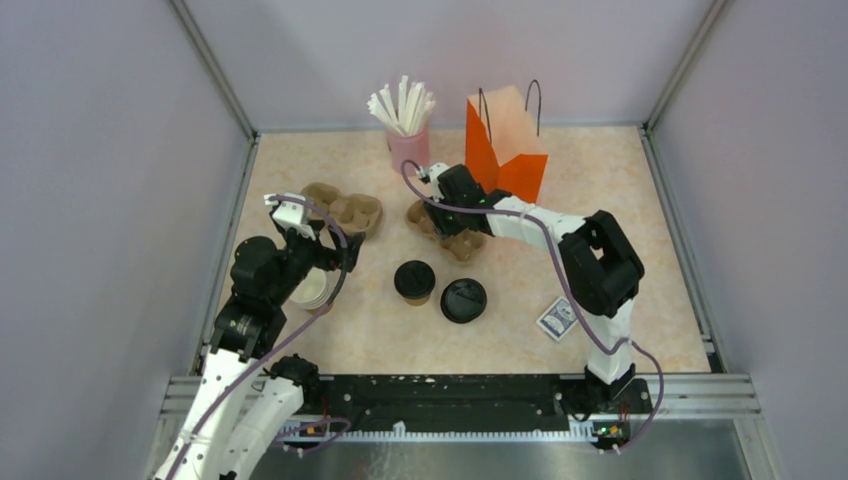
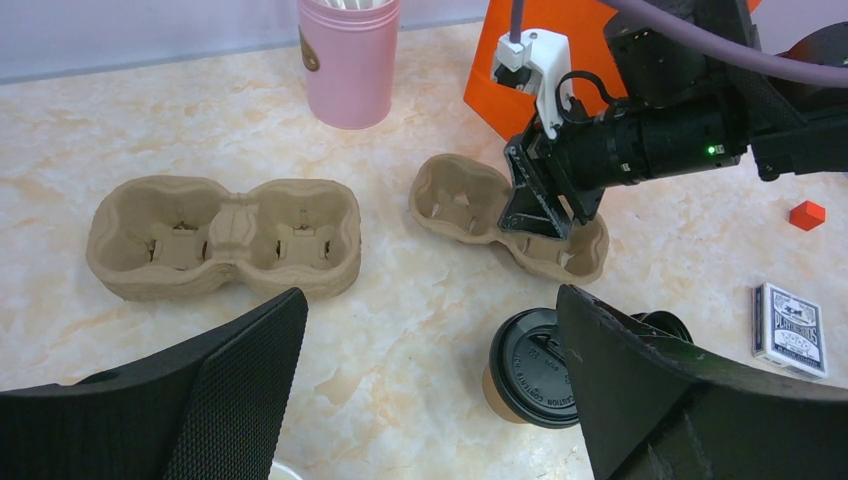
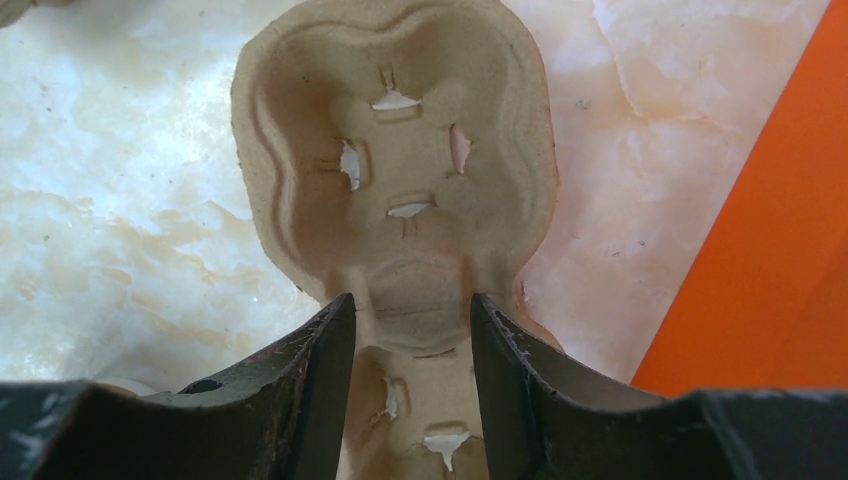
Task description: Pack the takeout coffee
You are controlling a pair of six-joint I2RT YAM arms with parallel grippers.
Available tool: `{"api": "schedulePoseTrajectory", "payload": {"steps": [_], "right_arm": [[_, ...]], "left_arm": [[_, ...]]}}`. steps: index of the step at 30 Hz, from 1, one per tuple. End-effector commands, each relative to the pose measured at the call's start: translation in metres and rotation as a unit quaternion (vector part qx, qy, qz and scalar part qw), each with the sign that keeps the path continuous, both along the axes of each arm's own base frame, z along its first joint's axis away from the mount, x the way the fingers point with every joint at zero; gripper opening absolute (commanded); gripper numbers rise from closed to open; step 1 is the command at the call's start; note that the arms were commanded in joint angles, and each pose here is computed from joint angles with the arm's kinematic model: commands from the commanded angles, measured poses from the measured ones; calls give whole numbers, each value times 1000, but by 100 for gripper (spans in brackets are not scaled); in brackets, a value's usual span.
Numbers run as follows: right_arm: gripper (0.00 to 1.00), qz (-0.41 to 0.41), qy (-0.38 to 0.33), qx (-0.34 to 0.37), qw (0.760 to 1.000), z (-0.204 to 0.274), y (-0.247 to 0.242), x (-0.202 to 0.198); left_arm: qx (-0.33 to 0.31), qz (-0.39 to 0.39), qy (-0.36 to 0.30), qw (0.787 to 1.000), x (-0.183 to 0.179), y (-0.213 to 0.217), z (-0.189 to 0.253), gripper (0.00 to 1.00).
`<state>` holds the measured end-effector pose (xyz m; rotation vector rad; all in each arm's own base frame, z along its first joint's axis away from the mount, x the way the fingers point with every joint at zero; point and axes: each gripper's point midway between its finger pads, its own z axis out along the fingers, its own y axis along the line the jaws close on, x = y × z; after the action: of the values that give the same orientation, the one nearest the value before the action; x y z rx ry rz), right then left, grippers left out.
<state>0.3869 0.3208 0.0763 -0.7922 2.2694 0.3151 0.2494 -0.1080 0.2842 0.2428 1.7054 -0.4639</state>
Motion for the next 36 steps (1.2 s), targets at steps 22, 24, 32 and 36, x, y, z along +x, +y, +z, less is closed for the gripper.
{"api": "schedulePoseTrajectory", "payload": {"steps": [22,24,32,36], "right_arm": [[37,4,3,-3,1000,-5,6,12],[36,5,4,-2,1000,-5,6,11],[33,10,-11,43,999,38,14,7],[32,8,-25,73,997,69,13,0]], "left_arm": [[3,10,-20,1000,3,3,8,99],[3,13,-21,1000,3,4,9,99],[6,32,-21,999,5,11,8,99],[8,36,-15,999,6,12,6,99]]}}
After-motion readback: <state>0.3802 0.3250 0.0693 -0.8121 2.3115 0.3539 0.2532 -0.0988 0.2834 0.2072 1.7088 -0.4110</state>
